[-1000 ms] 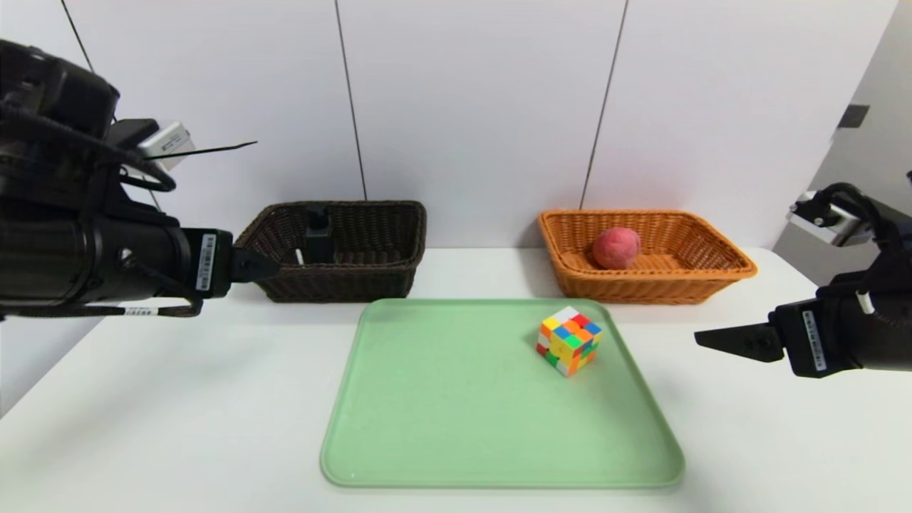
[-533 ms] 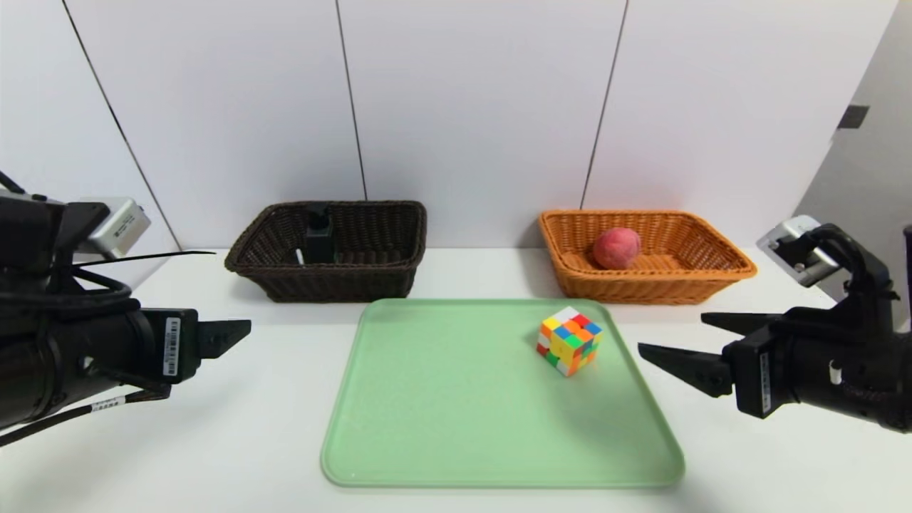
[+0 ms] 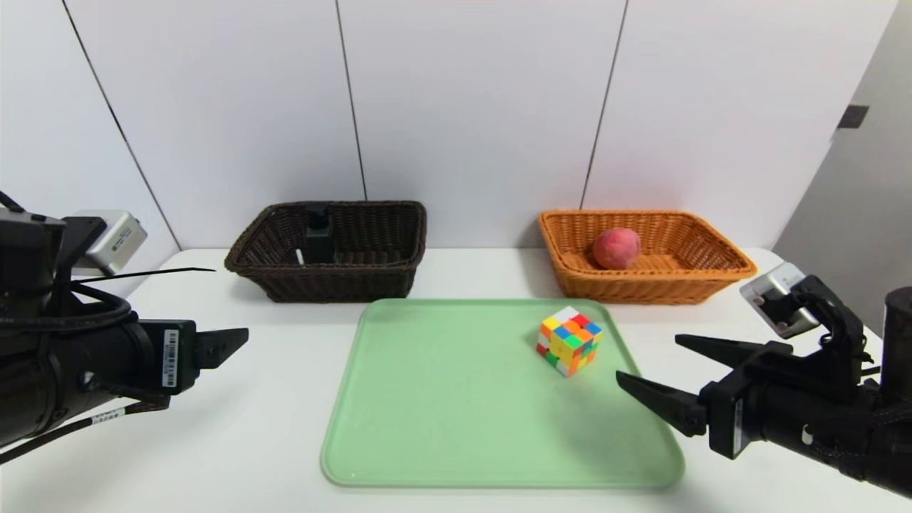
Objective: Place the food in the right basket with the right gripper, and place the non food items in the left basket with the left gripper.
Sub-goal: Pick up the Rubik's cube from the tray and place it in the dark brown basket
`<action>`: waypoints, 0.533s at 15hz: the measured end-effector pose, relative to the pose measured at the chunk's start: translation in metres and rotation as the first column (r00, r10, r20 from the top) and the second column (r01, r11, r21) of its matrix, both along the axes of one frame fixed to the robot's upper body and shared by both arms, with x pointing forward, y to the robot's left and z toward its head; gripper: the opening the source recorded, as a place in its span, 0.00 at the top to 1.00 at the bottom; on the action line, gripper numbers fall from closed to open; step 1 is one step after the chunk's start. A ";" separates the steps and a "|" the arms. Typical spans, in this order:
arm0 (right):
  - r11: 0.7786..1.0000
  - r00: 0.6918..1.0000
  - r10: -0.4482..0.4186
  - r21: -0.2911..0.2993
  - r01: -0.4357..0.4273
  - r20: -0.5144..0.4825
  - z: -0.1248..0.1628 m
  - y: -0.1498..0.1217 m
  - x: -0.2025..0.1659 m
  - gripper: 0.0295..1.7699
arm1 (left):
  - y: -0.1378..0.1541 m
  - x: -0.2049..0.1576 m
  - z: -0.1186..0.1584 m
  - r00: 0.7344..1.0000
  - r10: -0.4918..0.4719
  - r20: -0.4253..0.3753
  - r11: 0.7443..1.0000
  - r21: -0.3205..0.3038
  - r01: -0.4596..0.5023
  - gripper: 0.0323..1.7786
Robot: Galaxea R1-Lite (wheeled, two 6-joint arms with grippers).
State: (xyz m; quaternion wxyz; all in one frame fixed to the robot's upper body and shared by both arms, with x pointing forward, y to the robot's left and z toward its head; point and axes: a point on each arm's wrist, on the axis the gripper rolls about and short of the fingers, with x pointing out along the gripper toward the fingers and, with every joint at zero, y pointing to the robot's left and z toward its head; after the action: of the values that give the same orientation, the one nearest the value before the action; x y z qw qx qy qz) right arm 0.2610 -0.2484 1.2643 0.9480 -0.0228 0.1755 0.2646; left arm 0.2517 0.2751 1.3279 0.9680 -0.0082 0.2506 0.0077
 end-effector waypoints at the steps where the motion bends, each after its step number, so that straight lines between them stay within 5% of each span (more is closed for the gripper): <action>1: 1.000 1.000 -0.004 0.009 0.004 0.017 -0.004 0.001 0.003 0.04 | 0.000 0.000 -0.001 1.000 0.000 -0.005 1.000 0.001 0.000 0.05; 8: 1.000 0.999 -0.002 0.024 0.001 0.036 -0.026 0.004 0.007 0.04 | 0.000 -0.001 -0.005 1.000 -0.001 -0.017 1.000 0.005 0.001 0.05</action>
State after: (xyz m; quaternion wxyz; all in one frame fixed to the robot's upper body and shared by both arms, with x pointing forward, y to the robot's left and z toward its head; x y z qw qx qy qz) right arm 0.2678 -0.2440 1.2387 0.9515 -0.0163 0.1551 0.2653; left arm 0.2506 0.2755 1.3232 0.9659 -0.0056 0.2588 0.0079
